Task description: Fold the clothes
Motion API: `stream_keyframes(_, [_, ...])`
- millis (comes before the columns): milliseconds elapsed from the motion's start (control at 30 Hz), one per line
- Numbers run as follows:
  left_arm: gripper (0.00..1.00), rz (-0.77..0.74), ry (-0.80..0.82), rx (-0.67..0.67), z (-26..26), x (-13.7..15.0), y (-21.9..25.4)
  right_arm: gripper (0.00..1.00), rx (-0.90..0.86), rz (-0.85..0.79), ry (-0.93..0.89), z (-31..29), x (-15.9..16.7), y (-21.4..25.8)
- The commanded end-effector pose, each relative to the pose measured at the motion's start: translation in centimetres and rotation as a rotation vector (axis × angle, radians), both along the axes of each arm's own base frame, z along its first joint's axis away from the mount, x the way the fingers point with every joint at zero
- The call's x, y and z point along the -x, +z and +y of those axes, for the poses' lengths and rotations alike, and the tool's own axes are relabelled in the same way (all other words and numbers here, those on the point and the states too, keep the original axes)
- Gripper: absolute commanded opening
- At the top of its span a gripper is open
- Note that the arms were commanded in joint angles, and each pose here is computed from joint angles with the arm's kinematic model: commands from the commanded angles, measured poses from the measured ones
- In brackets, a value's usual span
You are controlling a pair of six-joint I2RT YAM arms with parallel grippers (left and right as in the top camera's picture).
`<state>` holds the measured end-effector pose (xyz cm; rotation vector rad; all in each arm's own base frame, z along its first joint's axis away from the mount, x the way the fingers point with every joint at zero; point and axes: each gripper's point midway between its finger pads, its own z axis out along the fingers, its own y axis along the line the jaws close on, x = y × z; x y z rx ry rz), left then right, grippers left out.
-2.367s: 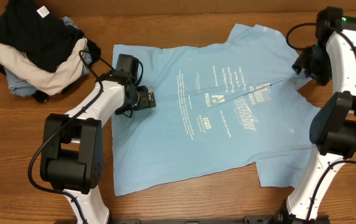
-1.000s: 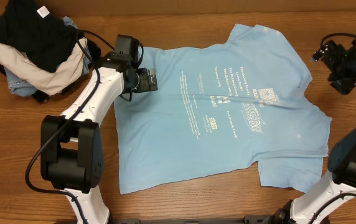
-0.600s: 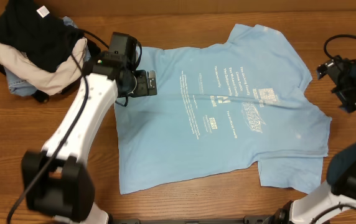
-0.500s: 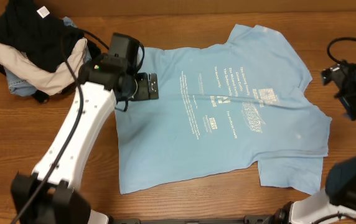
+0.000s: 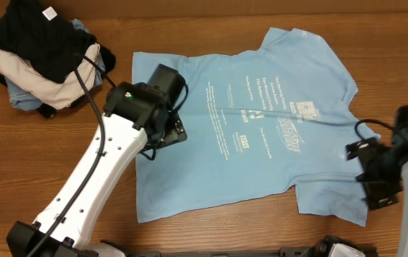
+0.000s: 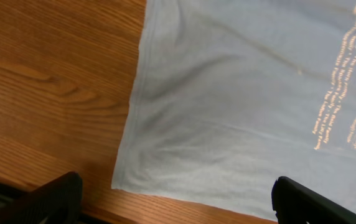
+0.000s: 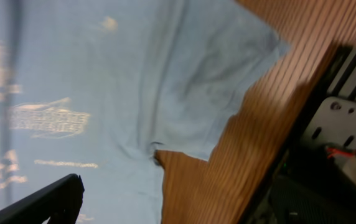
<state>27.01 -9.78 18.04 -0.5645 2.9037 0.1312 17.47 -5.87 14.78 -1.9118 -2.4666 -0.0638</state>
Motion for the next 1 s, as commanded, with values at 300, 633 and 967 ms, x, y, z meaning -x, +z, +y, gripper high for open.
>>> stream_keyframes(300, [1.0,-0.072,-0.015,-0.028,-1.7,0.3,0.9,1.0,-0.036,0.182,-0.311,1.9,4.9,-10.0])
stream_keyframes(633, [1.0,-0.09,-0.015,-0.017,-2.0,-0.2,1.0,1.0,-0.001,0.162,-0.321,1.5,5.3,-12.7])
stream_keyframes(967, [1.0,-0.087,-0.031,-0.021,-1.9,-0.1,1.0,1.0,0.021,0.077,-0.364,0.9,3.8,-14.1])
